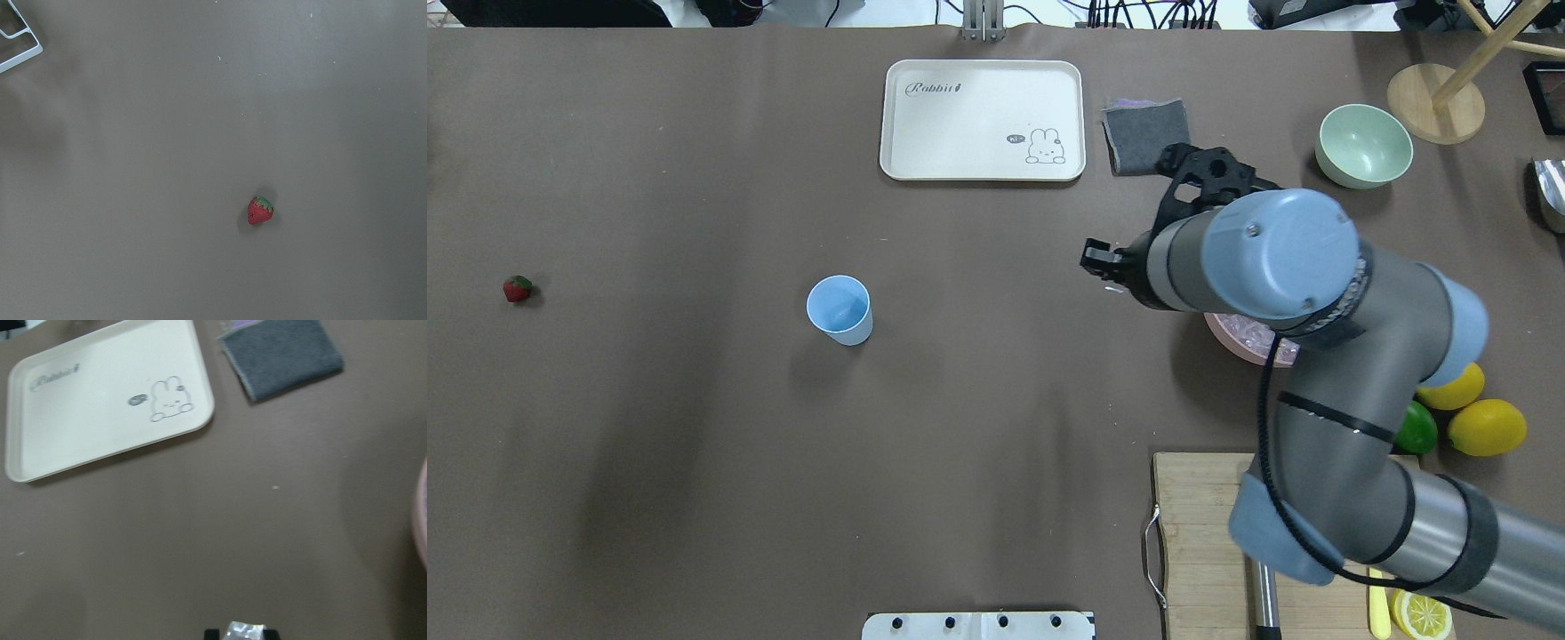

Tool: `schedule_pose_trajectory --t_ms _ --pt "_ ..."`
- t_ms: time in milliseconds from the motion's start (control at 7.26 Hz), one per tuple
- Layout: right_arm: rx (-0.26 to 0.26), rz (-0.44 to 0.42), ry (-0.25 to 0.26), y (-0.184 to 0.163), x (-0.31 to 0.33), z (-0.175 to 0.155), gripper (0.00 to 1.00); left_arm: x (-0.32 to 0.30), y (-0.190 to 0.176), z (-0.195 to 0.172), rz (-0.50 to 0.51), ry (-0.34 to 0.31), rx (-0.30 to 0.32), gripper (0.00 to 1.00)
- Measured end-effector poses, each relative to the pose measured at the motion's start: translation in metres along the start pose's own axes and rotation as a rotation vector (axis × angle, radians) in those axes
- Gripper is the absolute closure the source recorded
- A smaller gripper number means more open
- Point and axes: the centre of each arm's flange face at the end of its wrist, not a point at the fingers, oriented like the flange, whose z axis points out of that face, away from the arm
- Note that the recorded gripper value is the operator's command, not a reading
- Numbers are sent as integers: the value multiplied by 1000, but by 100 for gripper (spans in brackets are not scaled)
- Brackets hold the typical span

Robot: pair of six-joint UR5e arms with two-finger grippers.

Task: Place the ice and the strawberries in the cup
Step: 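Carry the ice cube with the right gripper over the light-blue cup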

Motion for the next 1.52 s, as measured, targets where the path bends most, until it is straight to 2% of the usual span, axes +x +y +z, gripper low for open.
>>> schedule_pose_trajectory --t_ms 413,689,965,1240,1516 --pt "60 -61 -69 61 -103 11 100 -1 1 5 -1 1 -11 2" --pt "116 -33 -78 99 -168 23 100 -2 1 6 -3 1 -12 2" --pt "165 12 -52 120 -223 43 100 -2 1 6 -3 1 -12 2" --pt "207 40 -12 124 -261 66 100 -2 1 6 -2 1 -13 2" --pt "240 56 2 124 -280 86 100 -2 1 7 -3 1 -14 2"
